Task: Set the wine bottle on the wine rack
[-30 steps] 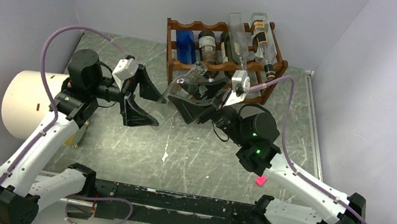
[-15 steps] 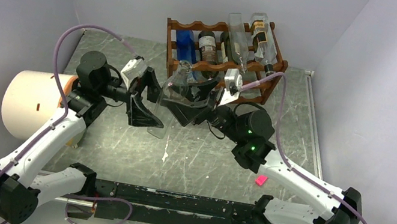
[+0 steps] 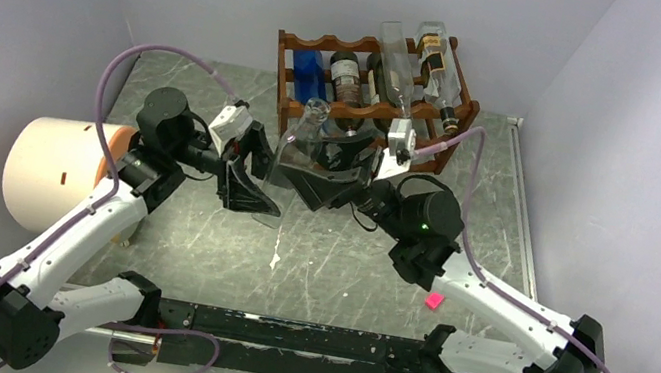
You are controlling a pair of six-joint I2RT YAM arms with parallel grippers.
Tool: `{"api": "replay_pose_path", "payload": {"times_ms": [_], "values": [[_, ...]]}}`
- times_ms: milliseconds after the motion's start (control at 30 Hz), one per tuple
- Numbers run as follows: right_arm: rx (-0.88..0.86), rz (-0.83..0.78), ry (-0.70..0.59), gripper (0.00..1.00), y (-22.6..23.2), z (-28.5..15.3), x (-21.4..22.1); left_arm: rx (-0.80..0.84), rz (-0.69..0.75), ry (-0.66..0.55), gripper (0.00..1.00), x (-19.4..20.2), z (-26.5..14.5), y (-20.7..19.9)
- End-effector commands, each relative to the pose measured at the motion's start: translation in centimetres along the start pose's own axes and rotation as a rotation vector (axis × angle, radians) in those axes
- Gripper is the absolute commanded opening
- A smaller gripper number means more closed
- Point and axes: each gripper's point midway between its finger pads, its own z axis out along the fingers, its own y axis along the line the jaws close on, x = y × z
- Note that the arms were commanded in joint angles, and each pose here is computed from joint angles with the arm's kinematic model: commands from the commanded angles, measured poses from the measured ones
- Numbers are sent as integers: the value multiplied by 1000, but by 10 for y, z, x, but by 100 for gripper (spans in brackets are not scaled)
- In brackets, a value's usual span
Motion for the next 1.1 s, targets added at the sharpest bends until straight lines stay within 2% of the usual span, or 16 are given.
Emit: {"api": "replay_pose_path", "payload": {"times_ms": [0, 100, 167, 233, 400, 600, 833, 1067], "values": [[-11, -6, -104, 28, 16, -10, -42, -102, 194, -12, 7, -18, -2, 11], [42, -6, -55, 59, 11, -19, -39, -186, 347, -12, 7, -26, -9, 16], [66, -18, -11, 69, 10, -24, -37, -265, 452, -15, 7, -33, -15, 23], [100, -24, 48, 74, 6, -30, -31, -334, 576, -2, 7, -40, -21, 31], [125, -51, 159, 79, 7, -41, -25, -441, 769, 36, 7, -51, -35, 39], [161, -90, 240, 79, 9, -44, -41, -649, 941, 120, 7, -63, -63, 61], [231, -72, 398, 79, 10, -58, -46, -715, 1118, 273, 7, -59, -79, 79], [424, -36, 563, 79, -19, -58, -32, -691, 1325, 374, 7, -40, -84, 85]]}}
